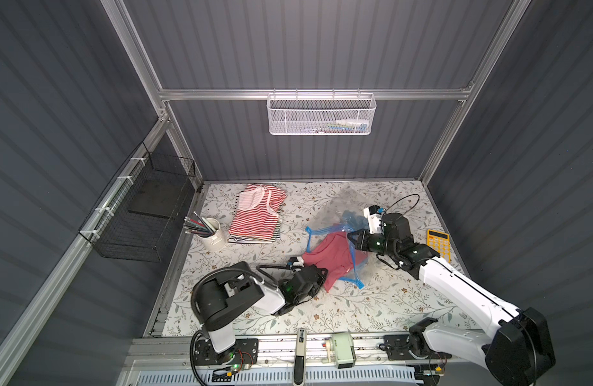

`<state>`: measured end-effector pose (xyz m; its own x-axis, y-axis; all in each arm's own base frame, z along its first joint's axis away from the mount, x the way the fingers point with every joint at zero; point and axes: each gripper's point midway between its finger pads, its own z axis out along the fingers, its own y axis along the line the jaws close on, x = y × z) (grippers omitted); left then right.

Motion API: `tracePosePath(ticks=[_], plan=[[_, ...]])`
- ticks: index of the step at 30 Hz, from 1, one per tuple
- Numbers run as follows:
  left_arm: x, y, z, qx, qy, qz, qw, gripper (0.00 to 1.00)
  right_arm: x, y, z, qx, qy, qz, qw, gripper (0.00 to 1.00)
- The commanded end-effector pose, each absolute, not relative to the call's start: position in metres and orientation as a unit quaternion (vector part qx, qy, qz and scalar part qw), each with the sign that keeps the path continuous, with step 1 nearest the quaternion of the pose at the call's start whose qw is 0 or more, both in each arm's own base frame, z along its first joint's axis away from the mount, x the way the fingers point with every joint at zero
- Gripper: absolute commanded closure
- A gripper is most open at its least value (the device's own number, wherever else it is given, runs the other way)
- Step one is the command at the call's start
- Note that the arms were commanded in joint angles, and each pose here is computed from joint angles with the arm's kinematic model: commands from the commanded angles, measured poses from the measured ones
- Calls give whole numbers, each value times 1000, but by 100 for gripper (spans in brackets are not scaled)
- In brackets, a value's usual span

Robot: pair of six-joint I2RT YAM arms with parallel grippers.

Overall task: Take the tank top out of the vacuum bag
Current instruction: Take out the tank top from the vacuum bag.

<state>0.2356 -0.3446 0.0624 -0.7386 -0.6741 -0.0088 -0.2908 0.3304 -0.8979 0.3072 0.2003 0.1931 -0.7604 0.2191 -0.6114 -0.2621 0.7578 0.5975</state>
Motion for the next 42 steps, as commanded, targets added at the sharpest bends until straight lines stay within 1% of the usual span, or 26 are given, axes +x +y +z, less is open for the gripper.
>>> tracePosePath(ticks=[1, 6, 13, 22, 24, 26, 29, 30, 33, 35, 37, 38, 39, 42], plan=[[234, -334, 91, -281, 799, -483, 225, 100, 313, 198, 200, -19, 870, 338, 359, 100], [232, -326, 129, -277, 800, -478, 233, 100, 314, 194, 198, -14, 872, 333, 359, 100], [232, -334, 179, -278, 780, -515, 223, 100, 315, 192, 194, -2, 877, 326, 352, 100], [231, -342, 220, -253, 768, -542, 226, 100, 309, 181, 197, 4, 881, 306, 360, 100], [230, -341, 228, -246, 774, -536, 231, 100, 306, 180, 206, 2, 875, 311, 370, 100], [228, -333, 221, -240, 792, -507, 240, 100, 307, 181, 209, 2, 874, 314, 372, 100], [223, -328, 205, -244, 802, -495, 228, 99, 309, 182, 215, 0, 871, 317, 376, 100], [220, -327, 199, -243, 807, -491, 222, 94, 309, 182, 217, -2, 870, 316, 378, 100], [213, -325, 189, -248, 811, -491, 200, 94, 311, 181, 219, -5, 872, 309, 380, 100], [209, -325, 189, -241, 815, -490, 193, 89, 312, 180, 219, -5, 873, 305, 382, 100], [205, -323, 185, -237, 823, -482, 186, 81, 313, 180, 220, -5, 872, 306, 382, 100], [204, -322, 184, -236, 824, -481, 183, 79, 313, 181, 219, -5, 872, 308, 381, 100], [202, -322, 183, -235, 825, -482, 178, 78, 313, 182, 220, -5, 871, 311, 381, 100], [199, -321, 179, -237, 827, -482, 168, 80, 312, 183, 220, -3, 870, 315, 378, 100]])
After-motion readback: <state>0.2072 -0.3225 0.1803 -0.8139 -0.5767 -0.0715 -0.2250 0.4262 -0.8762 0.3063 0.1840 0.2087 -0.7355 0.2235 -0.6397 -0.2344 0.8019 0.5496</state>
